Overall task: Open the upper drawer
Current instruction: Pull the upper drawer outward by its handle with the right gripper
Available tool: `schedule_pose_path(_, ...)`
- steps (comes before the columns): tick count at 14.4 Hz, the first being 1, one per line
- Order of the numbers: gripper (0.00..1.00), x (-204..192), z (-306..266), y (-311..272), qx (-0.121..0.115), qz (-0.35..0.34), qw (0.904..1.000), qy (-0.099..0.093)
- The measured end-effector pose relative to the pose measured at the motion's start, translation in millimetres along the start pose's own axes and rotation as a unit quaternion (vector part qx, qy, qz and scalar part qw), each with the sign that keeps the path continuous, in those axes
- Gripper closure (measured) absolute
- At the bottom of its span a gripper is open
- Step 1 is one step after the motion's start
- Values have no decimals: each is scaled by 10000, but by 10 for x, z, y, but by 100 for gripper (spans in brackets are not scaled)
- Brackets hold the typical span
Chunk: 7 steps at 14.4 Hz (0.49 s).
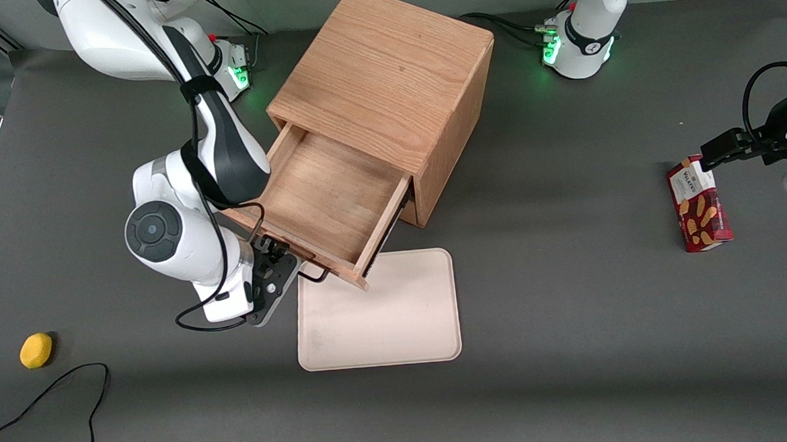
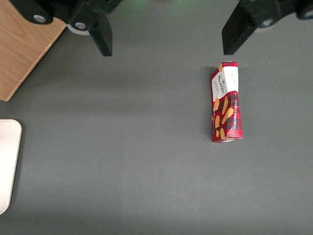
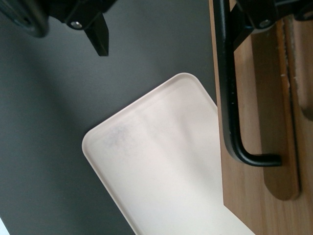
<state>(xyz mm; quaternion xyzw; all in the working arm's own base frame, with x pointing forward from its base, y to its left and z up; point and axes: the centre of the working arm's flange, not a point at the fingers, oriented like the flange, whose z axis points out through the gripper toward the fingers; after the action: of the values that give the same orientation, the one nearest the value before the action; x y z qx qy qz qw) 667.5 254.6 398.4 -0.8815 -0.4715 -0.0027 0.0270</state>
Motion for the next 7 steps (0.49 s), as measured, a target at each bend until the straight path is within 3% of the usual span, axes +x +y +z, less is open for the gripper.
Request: schedule_pose_path(7, 0, -13, 8, 148, -44, -35, 10000, 25)
